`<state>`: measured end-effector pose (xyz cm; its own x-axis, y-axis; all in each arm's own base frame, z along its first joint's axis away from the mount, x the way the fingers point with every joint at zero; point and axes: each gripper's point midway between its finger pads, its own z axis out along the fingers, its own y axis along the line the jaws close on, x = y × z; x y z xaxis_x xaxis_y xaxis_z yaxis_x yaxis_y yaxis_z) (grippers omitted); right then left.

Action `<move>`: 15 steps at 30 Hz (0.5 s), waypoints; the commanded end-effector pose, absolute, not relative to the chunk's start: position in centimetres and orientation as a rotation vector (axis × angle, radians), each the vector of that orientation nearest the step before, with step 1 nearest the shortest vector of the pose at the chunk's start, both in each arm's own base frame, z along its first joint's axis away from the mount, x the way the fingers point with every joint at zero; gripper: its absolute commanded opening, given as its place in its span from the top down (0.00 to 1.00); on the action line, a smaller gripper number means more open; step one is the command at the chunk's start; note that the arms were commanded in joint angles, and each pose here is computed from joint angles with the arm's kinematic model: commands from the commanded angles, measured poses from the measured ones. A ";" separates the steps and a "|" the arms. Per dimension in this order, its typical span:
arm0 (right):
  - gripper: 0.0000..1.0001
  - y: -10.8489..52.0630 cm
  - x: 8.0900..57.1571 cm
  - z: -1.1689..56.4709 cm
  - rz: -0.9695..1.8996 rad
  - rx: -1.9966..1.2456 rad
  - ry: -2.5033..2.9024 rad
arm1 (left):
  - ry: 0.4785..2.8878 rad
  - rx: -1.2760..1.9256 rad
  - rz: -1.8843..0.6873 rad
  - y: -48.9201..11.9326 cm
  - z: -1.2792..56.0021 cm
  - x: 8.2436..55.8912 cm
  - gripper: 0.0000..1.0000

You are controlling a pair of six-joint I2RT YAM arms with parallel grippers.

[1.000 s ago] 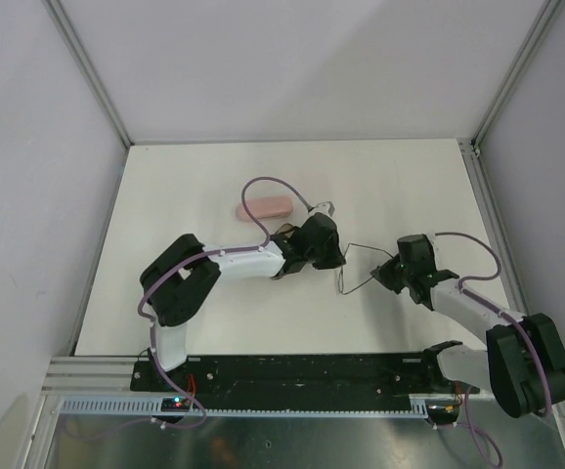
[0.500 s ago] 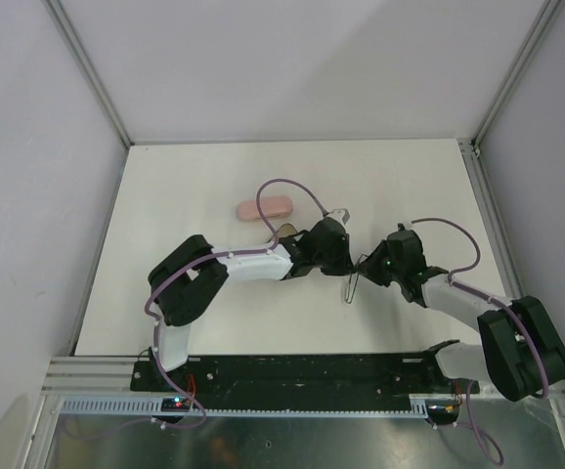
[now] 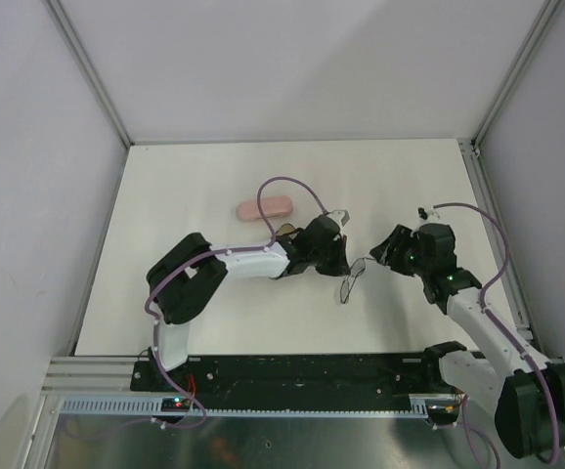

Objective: Organize the sunglasses
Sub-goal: Fold the left temple of the sunglasses with the sunglasses.

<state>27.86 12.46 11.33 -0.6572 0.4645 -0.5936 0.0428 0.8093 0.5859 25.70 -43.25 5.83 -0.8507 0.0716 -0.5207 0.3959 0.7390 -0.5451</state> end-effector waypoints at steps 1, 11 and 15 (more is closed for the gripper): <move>0.46 10.8 27.3 12.4 0.549 0.149 2.216 | 2.407 0.547 -0.971 -42.1 7.6 24.9 1.00; 0.45 12.5 26.0 11.2 0.541 -0.053 2.321 | 2.400 0.699 -0.886 -39.0 8.3 24.3 1.00; 0.47 14.5 25.2 10.2 0.589 -0.122 2.379 | 2.394 0.701 -0.870 -39.0 8.8 24.5 1.00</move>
<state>25.22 12.63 9.31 -0.7622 0.1336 -0.6334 -0.1543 0.9128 0.3782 24.16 -39.10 6.38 -0.7916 0.2782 -0.5441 0.5590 0.6893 -0.4609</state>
